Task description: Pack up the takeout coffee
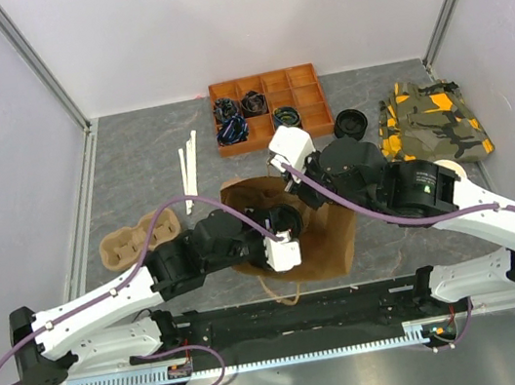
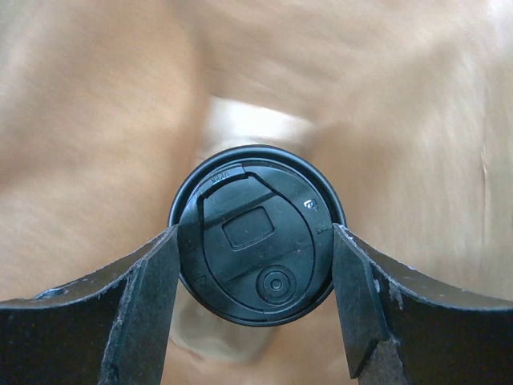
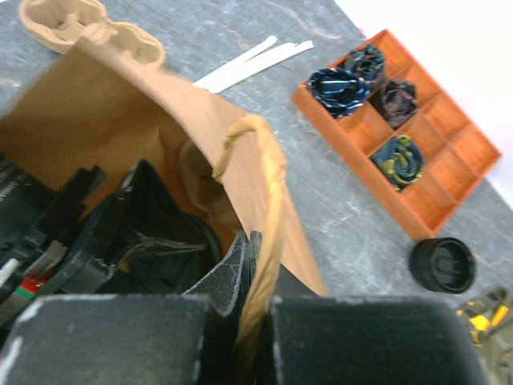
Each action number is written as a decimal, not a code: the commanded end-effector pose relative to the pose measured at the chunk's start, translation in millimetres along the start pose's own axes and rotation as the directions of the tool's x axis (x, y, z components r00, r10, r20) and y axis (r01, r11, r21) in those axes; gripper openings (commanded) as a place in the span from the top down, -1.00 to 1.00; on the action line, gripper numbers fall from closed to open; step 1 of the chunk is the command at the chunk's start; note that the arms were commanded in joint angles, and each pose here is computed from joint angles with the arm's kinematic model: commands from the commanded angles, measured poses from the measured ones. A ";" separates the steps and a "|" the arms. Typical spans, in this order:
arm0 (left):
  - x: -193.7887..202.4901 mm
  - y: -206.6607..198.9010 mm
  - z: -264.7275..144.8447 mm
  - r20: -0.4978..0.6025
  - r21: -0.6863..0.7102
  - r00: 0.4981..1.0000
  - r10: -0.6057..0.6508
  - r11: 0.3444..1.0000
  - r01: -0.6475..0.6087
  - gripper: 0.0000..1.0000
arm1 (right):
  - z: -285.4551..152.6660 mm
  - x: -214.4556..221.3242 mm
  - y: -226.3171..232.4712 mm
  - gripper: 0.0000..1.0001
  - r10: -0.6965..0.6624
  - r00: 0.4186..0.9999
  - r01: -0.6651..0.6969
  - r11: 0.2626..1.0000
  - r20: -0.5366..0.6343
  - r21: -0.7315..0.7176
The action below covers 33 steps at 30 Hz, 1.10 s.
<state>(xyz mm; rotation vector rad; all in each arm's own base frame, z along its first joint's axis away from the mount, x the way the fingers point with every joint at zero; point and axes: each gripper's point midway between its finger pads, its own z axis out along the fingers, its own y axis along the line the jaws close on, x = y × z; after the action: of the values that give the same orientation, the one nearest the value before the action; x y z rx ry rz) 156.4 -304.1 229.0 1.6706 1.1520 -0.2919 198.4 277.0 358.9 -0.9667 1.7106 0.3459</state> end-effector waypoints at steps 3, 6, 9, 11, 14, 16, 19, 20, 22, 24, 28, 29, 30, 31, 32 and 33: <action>-27.8 26.2 6.1 0.117 -0.125 0.989 0.087 0.990 -0.072 0.18 | -1.9 -15.9 14.4 1.00 0.087 0.994 -0.083 0.994 0.059 -0.072; -24.3 23.5 10.3 0.108 -0.117 0.991 0.084 0.991 -0.071 0.18 | -1.3 -18.6 14.7 1.00 0.094 0.994 -0.089 0.993 0.065 -0.074; -17.5 17.5 11.8 0.095 -0.104 0.991 0.093 0.991 -0.083 0.20 | -3.8 -22.2 17.9 1.00 0.098 0.993 -0.090 0.991 0.073 -0.098; -12.1 13.0 12.7 0.081 -0.092 0.992 0.093 0.992 -0.085 0.20 | -6.0 -25.0 22.6 1.00 0.097 0.992 -0.086 0.988 0.082 -0.129; -6.3 9.6 14.3 0.065 -0.086 0.994 0.093 0.993 -0.087 0.21 | -8.1 -27.6 27.3 1.00 0.101 0.991 -0.086 0.983 0.090 -0.160; -1.5 6.9 15.8 0.051 -0.082 0.995 0.088 0.993 -0.084 0.22 | -8.5 -27.9 30.2 1.00 0.100 0.991 -0.083 0.981 0.092 -0.176; 4.1 2.9 17.5 0.039 -0.074 0.996 0.079 0.994 -0.076 0.22 | -9.2 -25.1 36.9 1.00 0.114 0.990 -0.095 0.973 0.080 -0.209; 4.9 2.2 17.2 0.039 -0.074 0.996 0.079 0.994 -0.076 0.22 | -10.4 -24.4 38.7 1.00 0.117 0.990 -0.097 0.971 0.080 -0.220; 5.1 2.0 17.4 0.042 -0.076 0.996 0.078 0.994 -0.075 0.23 | -11.5 -22.4 41.1 1.00 0.121 0.990 -0.101 0.967 0.074 -0.232; 0.5 6.1 15.0 0.051 -0.086 0.996 0.076 0.994 -0.071 0.23 | -12.4 -23.7 41.1 1.00 0.127 0.989 -0.106 0.967 0.078 -0.233; -9.4 14.9 10.8 0.059 -0.094 0.996 0.072 0.993 -0.066 0.24 | -13.5 -27.7 41.6 1.00 0.141 0.986 -0.117 0.963 0.083 -0.243; -12.4 17.2 9.1 0.062 -0.095 0.996 0.070 0.993 -0.064 0.24 | -13.9 -28.8 42.0 1.00 0.144 0.986 -0.119 0.962 0.086 -0.246; -19.4 22.1 6.1 0.076 -0.100 0.995 0.070 0.993 -0.063 0.24 | -13.8 -28.3 41.6 1.00 0.144 0.986 -0.120 0.962 0.084 -0.246; -20.3 20.7 5.2 0.077 -0.088 0.995 0.069 0.994 -0.062 0.24 | -14.0 -28.0 41.5 1.00 0.145 0.986 -0.120 0.961 0.084 -0.248; -23.0 22.8 4.0 0.080 -0.089 0.994 0.069 0.994 -0.062 0.24 | -13.8 -27.5 42.1 1.00 0.143 0.986 -0.118 0.961 0.083 -0.250; -23.0 22.5 4.5 0.080 -0.087 0.994 0.074 0.994 -0.067 0.24 | -14.1 -27.2 42.1 1.00 0.143 0.986 -0.118 0.961 0.083 -0.250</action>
<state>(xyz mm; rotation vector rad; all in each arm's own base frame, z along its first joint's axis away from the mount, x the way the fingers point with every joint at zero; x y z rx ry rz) 165.1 -310.9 219.5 1.6538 1.0968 -0.2419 165.2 302.4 353.3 -1.0472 1.7335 0.6063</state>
